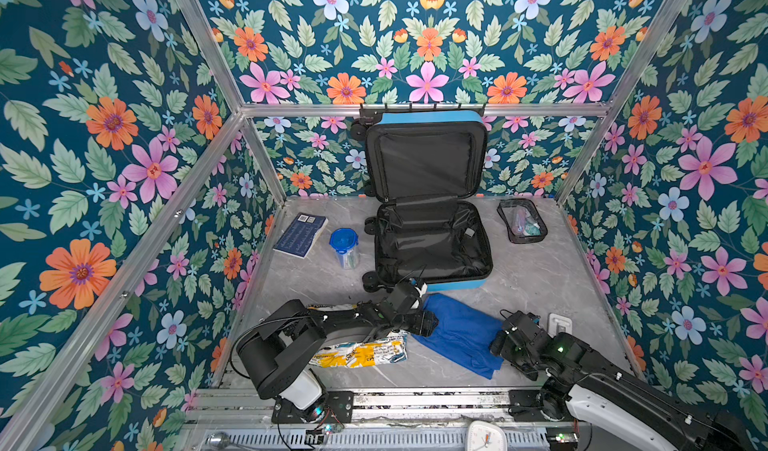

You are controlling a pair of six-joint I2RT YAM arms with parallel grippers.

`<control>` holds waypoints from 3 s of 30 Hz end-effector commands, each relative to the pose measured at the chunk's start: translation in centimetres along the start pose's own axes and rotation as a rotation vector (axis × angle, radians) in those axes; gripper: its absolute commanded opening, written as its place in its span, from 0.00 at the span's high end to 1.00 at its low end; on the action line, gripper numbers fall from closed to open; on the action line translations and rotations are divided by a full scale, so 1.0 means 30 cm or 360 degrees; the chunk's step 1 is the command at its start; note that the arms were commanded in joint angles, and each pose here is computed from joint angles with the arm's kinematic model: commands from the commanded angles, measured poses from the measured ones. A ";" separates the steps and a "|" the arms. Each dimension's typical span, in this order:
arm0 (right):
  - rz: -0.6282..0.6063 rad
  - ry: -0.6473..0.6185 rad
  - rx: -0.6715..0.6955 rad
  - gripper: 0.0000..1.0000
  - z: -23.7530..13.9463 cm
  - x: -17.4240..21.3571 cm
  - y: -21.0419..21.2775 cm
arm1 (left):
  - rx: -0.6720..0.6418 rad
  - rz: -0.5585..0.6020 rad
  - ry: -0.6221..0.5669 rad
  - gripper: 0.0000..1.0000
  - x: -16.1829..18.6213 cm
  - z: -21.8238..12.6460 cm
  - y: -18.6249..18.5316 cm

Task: Pack the luggage
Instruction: 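Lift the blue cloth with both grippers and carry it into the suitcase, then lower the blue cloth into the suitcase and open both grippers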

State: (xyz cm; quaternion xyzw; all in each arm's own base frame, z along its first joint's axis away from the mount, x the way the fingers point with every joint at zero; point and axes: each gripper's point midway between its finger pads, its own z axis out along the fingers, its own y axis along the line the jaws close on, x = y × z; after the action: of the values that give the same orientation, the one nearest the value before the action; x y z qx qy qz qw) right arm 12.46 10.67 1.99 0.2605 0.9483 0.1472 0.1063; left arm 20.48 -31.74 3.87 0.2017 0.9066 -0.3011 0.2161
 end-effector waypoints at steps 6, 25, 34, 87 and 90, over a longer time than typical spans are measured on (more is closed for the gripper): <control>0.0144 0.0081 -0.0219 0.22 0.072 0.024 0.091 | 0.0123 0.0028 0.0062 0.18 0.033 0.032 -0.062; -0.0045 -0.0088 -0.0518 1.00 -0.164 -0.047 0.234 | 0.0402 0.0124 -0.0106 0.95 -0.095 -0.087 -0.309; -0.0350 -0.0191 -0.0616 1.00 -0.429 -0.113 0.419 | 0.0354 0.0212 -0.0312 1.00 -0.232 -0.279 -0.416; -0.0731 -0.0094 -0.0308 0.65 0.139 -0.914 1.114 | -0.0740 -0.0146 -0.0615 0.69 -0.883 -0.093 0.472; -0.0734 -0.0125 -0.0289 0.47 0.124 -0.922 1.107 | -0.0780 -0.0164 -0.0636 0.46 -0.882 -0.116 0.480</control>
State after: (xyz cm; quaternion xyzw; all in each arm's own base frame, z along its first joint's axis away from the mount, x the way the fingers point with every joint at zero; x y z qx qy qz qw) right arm 52.23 24.87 12.59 0.0328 0.9587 0.2104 0.1884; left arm 48.37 -25.84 12.74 0.0473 0.9033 -0.1294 0.4063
